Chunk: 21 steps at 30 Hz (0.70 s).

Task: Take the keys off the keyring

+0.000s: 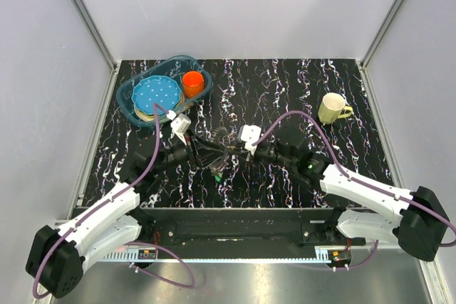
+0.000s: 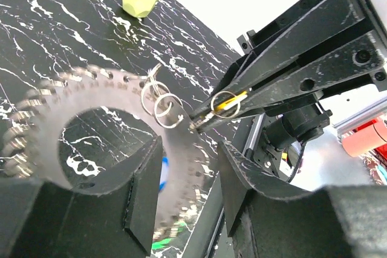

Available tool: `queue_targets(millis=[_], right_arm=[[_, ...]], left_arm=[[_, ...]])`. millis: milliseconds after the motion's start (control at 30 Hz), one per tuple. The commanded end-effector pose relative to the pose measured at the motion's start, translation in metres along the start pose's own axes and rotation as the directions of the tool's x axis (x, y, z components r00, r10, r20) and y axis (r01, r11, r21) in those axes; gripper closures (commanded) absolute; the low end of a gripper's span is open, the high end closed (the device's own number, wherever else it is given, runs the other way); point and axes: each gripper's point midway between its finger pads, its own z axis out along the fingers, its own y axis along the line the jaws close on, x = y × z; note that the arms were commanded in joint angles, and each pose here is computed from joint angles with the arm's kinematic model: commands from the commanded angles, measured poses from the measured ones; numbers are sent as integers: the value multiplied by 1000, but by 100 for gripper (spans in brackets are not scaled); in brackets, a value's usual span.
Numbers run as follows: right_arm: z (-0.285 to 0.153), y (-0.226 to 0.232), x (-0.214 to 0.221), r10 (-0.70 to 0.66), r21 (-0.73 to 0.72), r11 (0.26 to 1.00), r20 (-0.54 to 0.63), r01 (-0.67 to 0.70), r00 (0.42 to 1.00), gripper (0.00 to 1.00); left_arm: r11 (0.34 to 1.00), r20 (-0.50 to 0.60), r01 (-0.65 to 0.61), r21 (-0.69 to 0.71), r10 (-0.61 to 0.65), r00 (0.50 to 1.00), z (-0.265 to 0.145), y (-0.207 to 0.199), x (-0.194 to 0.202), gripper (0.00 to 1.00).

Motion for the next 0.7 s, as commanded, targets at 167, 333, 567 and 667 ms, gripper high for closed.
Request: queue_targets(millis=[167,333,567,667], right_arm=[[-11,19,-48,-72,-138,986,127,89,989,100],[-17,26,-54,-69,-174,980,147,95,987,100],[-33,45,-60,-108,-248,956,189,154,976,100],[-36,49,-61,-112,-265,950,198,163,974,100]], left_arm=[[948,111,-291,128,277,954,-9,-40,-24,56],[895,101,-416,162,404,909,-16,-52,-21,55],[835,-20,-436,336,469,883,-15,-71,11,55],[824,-28,-436,361,476,879,-12,-76,15,55]])
